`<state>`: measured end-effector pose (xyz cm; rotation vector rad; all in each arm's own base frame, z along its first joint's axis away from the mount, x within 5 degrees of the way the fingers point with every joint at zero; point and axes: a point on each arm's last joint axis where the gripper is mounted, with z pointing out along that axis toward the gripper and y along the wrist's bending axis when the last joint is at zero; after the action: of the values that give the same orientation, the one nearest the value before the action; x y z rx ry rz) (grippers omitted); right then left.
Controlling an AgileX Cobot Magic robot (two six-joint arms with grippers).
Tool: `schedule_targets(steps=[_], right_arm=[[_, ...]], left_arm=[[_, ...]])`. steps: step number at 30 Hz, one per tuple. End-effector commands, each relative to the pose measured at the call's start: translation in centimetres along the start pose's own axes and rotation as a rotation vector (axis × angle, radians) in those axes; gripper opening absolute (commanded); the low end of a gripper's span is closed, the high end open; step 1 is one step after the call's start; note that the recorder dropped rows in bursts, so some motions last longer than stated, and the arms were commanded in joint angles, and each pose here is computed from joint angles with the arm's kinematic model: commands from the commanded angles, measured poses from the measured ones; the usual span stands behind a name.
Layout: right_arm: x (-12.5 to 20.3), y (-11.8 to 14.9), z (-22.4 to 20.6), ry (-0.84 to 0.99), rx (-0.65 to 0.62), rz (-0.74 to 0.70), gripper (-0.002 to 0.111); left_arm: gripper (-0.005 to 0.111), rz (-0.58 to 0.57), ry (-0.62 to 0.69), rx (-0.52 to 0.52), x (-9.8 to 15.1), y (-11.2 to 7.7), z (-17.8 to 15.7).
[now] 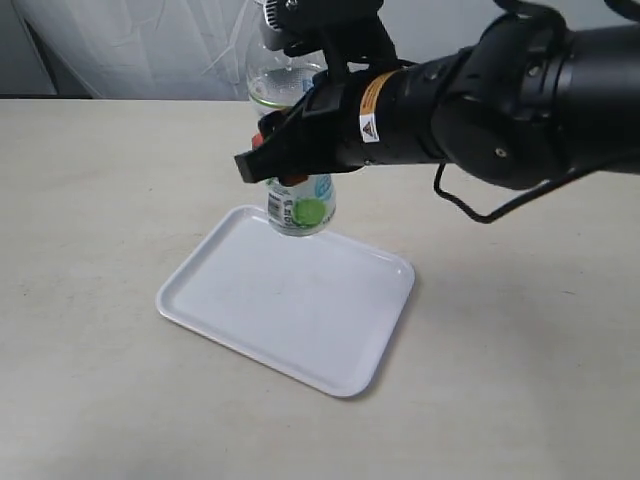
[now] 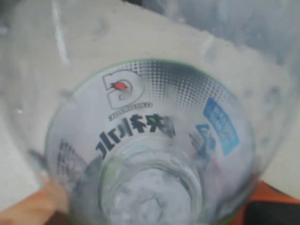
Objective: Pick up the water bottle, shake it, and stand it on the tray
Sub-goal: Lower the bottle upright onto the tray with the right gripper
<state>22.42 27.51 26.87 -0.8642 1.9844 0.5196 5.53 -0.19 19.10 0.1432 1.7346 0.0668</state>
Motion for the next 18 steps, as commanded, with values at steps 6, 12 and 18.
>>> schedule_targets(steps=[6, 12, 18], right_arm=[[3.0, 1.0, 1.3, -0.144, -0.126, -0.088, -0.001], [5.2, 1.2, 4.4, -0.152, -0.148, -0.165, -0.001], [7.2, 0.6, 6.9, -0.145, -0.079, -0.131, -0.001]], left_arm=[[0.000, 0.003, -0.010, -0.002, 0.0, 0.0, 0.0], [0.000, 0.003, -0.010, -0.002, 0.0, 0.0, 0.0], [0.000, 0.003, -0.010, -0.002, 0.0, 0.0, 0.0]])
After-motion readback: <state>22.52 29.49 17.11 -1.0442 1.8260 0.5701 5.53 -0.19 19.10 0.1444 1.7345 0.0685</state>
